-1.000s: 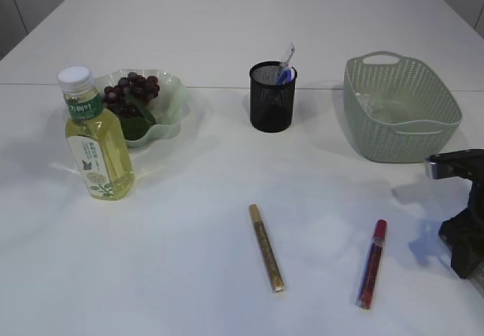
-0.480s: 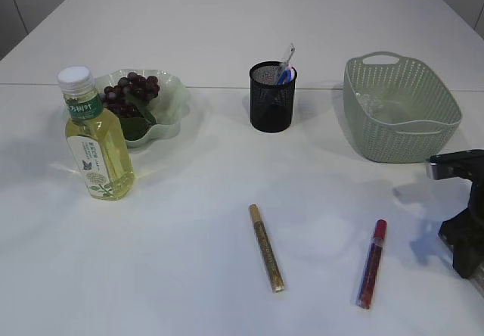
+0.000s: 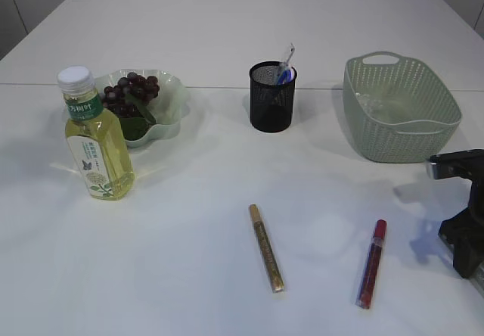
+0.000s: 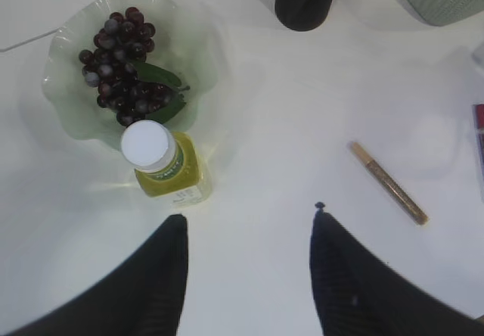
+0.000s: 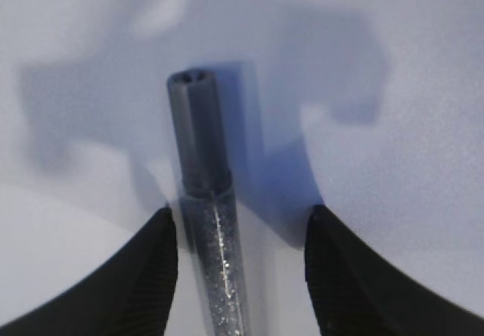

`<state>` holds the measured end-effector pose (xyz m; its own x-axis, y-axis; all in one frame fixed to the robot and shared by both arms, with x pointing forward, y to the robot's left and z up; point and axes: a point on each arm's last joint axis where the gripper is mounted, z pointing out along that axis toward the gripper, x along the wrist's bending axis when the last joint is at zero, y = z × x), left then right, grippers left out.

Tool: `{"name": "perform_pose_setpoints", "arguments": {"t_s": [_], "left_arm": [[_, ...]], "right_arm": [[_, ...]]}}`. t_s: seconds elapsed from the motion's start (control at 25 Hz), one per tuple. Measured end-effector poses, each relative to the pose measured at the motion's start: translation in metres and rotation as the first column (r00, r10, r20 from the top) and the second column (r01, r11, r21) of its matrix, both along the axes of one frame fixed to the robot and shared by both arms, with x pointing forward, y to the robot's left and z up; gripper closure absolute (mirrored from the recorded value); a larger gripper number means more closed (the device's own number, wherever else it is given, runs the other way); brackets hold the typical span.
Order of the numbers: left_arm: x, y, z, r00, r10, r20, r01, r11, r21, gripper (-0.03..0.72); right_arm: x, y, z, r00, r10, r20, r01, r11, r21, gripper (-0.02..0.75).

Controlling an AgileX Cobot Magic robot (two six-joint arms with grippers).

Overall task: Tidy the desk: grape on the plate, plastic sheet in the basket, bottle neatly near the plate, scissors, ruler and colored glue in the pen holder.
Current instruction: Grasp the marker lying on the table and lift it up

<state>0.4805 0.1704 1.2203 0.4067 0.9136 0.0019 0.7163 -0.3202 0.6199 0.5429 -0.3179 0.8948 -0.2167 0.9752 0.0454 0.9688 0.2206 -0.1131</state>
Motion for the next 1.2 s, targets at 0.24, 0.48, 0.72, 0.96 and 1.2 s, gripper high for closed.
{"name": "perform_pose_setpoints", "arguments": {"t_s": [0.24,0.48,0.72,0.96,1.2], "left_arm": [[0.0,0.001,0.0,1.0,0.004,0.005,-0.004,1.0,0.008,0.313],[0.001,0.001,0.0,1.0,0.004,0.006,-0.005,1.0,0.01,0.319],[0.001,0.001,0.0,1.0,0.004,0.006,-0.005,1.0,0.01,0.322],[0.001,0.001,0.0,1.0,0.004,0.006,-0.005,1.0,0.01,0.324],[0.001,0.001,0.0,1.0,0.004,0.006,-0.005,1.0,0.01,0.324]], "right_arm": [[-0.001,0.0,-0.001,1.0,0.0,-0.013,0.0,1.0,0.001,0.301],[-0.002,0.0,0.0,1.0,0.0,-0.028,0.0,1.0,0.002,0.432],[-0.002,0.001,-0.001,0.999,-0.033,-0.037,0.033,0.999,0.012,0.655],[-0.007,0.003,0.0,0.982,-0.164,-0.091,0.164,0.986,-0.001,0.666],[-0.014,0.004,0.0,0.959,-0.22,-0.179,0.22,0.975,-0.02,0.666]]}}
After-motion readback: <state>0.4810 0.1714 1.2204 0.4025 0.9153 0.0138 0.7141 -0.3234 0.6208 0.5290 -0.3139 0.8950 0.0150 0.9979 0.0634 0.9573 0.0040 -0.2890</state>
